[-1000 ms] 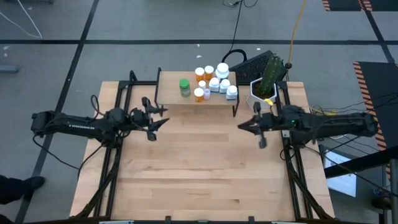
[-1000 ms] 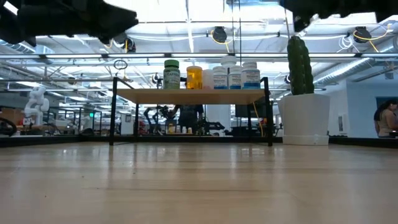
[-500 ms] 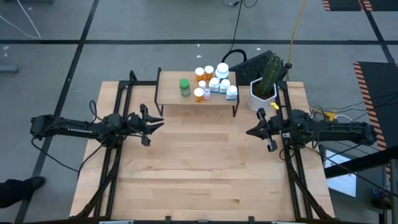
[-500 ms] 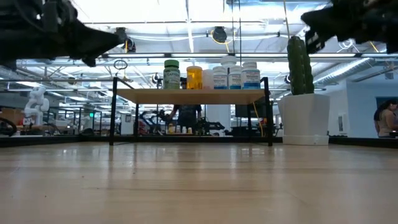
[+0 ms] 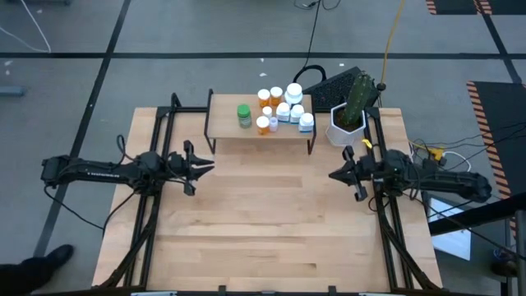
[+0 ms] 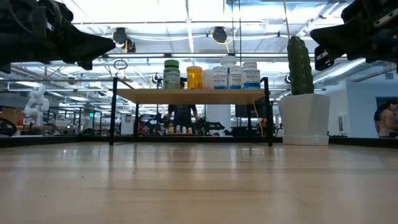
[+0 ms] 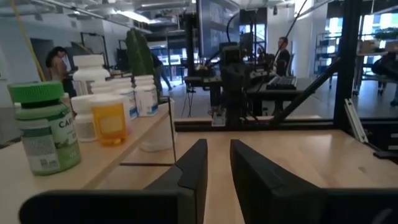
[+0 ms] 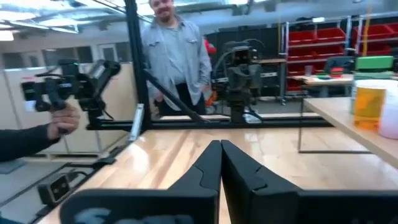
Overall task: Pick and place medicine bottles onto shelf by color
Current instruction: Return to Home Position
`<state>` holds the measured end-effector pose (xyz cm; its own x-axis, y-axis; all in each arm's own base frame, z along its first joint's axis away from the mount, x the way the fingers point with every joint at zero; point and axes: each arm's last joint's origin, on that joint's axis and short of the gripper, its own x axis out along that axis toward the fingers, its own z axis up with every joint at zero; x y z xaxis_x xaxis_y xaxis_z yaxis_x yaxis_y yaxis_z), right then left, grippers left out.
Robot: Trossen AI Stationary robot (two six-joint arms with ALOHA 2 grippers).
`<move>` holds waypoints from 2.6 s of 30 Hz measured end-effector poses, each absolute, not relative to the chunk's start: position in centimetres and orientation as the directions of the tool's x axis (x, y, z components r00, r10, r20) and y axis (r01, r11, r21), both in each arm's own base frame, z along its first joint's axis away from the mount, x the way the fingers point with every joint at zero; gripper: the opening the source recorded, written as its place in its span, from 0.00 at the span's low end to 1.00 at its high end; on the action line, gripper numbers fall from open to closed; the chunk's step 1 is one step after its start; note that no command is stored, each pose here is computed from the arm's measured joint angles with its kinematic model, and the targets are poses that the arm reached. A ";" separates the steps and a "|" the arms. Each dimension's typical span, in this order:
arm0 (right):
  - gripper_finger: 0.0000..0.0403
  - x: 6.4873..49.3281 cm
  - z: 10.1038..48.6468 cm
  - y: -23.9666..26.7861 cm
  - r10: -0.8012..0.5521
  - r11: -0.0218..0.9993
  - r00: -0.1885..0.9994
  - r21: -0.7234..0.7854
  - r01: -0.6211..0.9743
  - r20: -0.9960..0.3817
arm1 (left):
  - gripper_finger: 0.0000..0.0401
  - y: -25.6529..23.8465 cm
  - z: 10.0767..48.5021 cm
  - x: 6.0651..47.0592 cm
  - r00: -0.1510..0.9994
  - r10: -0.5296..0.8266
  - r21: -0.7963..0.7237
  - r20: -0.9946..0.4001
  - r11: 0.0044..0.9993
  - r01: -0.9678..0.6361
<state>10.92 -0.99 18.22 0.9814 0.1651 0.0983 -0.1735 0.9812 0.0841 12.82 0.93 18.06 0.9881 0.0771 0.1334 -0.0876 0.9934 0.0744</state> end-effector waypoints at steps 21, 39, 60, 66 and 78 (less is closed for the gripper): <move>0.00 9.3 18.3 -1.1 0.144 0.984 0.979 0.086 -0.158 0.146 | 0.17 0.7 17.3 10.1 0.995 0.071 0.077 0.063 0.994 -0.076; 0.00 9.5 17.9 -1.1 0.141 0.984 0.983 0.092 -0.152 0.118 | 0.17 0.8 16.3 10.1 0.995 0.088 0.098 -0.044 0.992 -0.083; 0.00 9.5 18.0 -1.1 0.141 0.984 0.983 0.090 -0.153 0.121 | 0.17 0.8 16.3 10.2 0.995 0.093 0.074 -0.043 0.993 -0.090; 0.00 9.5 18.0 -1.1 0.141 0.984 0.983 0.090 -0.153 0.121 | 0.17 0.8 16.3 10.2 0.995 0.093 0.074 -0.043 0.993 -0.090; 0.00 9.5 18.0 -1.1 0.142 0.984 0.982 0.090 -0.153 0.121 | 0.17 0.8 16.3 10.2 0.995 0.093 0.074 -0.042 0.993 -0.089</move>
